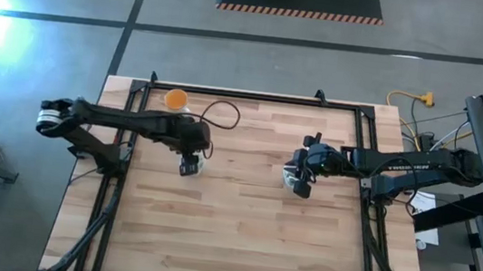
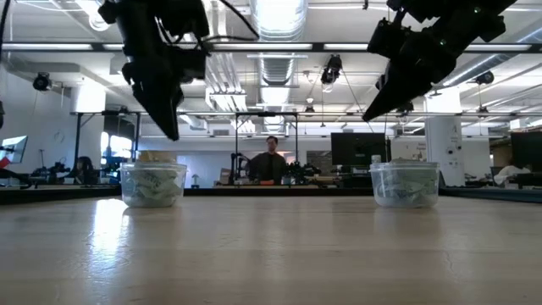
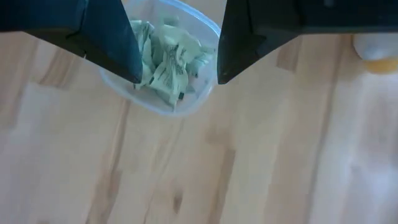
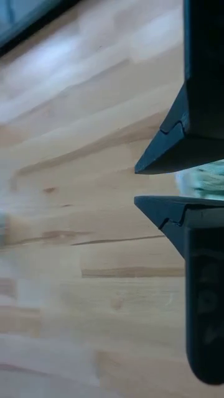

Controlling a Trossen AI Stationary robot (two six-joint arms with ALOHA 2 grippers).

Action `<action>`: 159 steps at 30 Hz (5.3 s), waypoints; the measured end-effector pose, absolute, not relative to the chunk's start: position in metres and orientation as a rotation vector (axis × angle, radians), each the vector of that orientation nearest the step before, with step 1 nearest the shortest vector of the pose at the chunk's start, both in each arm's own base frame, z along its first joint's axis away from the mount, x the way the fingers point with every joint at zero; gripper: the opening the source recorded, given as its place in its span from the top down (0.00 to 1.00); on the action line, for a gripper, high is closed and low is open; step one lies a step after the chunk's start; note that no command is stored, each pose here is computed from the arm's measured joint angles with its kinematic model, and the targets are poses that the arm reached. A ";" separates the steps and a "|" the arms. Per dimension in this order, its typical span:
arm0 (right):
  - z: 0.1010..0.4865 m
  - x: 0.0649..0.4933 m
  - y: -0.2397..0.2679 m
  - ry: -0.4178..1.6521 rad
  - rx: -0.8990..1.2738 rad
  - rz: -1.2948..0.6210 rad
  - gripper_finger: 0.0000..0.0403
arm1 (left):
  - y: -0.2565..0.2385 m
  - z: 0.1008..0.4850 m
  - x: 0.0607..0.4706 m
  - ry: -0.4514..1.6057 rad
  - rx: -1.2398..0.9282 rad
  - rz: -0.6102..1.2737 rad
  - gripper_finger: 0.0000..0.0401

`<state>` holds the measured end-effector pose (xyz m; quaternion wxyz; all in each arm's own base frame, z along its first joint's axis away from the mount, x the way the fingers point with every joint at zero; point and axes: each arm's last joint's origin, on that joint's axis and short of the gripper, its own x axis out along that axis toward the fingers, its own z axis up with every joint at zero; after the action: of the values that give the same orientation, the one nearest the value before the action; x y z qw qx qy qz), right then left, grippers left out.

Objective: Pick and place Stevia / Truvia into bins
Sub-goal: Return to Home Position

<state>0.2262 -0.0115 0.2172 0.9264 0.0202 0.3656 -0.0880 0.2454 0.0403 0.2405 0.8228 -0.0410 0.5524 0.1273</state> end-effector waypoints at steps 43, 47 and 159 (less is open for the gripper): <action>0.224 0.139 -0.010 -0.134 -0.173 -0.209 0.86 | 0.016 0.216 0.125 -0.097 0.137 0.307 0.52; 0.222 0.139 -0.009 -0.128 -0.157 -0.206 0.86 | 0.014 0.206 0.122 -0.095 0.124 0.307 0.52; 0.172 0.097 0.002 -0.061 -0.097 -0.088 0.86 | 0.000 0.165 0.100 0.007 0.032 0.047 0.52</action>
<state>0.0968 0.0024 0.1722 0.9974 -0.0485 -0.0304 -0.0440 0.1001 0.0003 0.1651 0.9996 0.0159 0.0037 0.0234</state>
